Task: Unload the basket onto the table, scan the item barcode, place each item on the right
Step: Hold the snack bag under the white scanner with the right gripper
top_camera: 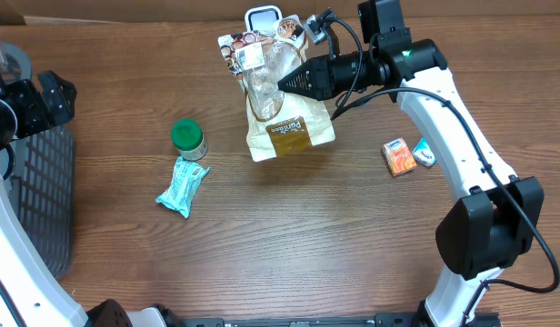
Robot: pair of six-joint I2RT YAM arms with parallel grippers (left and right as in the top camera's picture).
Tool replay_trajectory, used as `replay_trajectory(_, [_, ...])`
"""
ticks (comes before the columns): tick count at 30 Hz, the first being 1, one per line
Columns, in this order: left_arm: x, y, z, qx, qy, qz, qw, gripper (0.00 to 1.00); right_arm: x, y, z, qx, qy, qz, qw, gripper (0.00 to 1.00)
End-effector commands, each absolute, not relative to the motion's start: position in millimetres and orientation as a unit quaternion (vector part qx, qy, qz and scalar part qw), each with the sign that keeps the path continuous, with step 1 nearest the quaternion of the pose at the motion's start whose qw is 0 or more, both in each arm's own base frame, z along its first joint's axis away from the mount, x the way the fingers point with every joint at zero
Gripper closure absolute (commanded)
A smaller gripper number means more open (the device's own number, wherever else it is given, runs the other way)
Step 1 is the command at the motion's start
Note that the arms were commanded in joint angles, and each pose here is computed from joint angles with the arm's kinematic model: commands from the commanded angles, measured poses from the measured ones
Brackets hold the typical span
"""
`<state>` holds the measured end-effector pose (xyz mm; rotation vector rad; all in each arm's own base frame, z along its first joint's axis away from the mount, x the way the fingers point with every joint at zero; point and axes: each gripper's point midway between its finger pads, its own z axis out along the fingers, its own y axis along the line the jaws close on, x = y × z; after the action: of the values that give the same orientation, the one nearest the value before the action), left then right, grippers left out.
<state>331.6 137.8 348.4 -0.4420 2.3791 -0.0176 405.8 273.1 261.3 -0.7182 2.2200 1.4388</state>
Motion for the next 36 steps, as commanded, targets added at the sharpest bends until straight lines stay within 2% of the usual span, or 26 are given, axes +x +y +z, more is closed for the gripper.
replay_trajectory(1, [334,134,350,-0.172,0.919,-0.015,0.355,0.0,420,267,261,-0.216,0.84,0.444,0.226,0.96])
replay_trajectory(4, [334,134,350,-0.172,0.919,-0.015,0.355,0.01,443,252,229,-0.14,0.906,0.311,0.251,0.96])
replay_trajectory(7, [334,134,350,-0.171,0.919,-0.015,0.356,0.0,461,241,219,-0.094,0.931,0.184,0.302,0.96])
replay_trajectory(11, [334,134,350,-0.172,0.919,-0.015,0.355,0.01,484,229,243,-0.076,0.92,0.086,0.374,0.96])
replay_trajectory(16, [334,134,350,-0.172,0.919,-0.015,0.355,0.0,519,222,295,-0.124,0.847,-0.097,0.507,0.96])
replay_trajectory(20, [334,134,350,-0.172,0.919,-0.015,0.355,0.0,547,231,307,-0.136,0.791,-0.192,0.565,0.96])
replay_trajectory(24, [334,134,350,-0.172,0.919,-0.015,0.355,0.01,577,250,278,-0.218,0.749,-0.264,0.567,0.96])
replay_trajectory(26, [334,134,350,-0.172,0.919,-0.015,0.355,0.0,593,254,248,-0.271,0.722,-0.331,0.544,0.96])
replay_trajectory(32, [334,134,349,-0.172,0.919,-0.015,0.355,0.0,608,257,191,-0.344,0.692,-0.408,0.486,0.96])
replay_trajectory(36, [334,134,350,-0.172,0.919,-0.015,0.355,0.0,610,252,171,-0.347,0.691,-0.43,0.466,0.96])
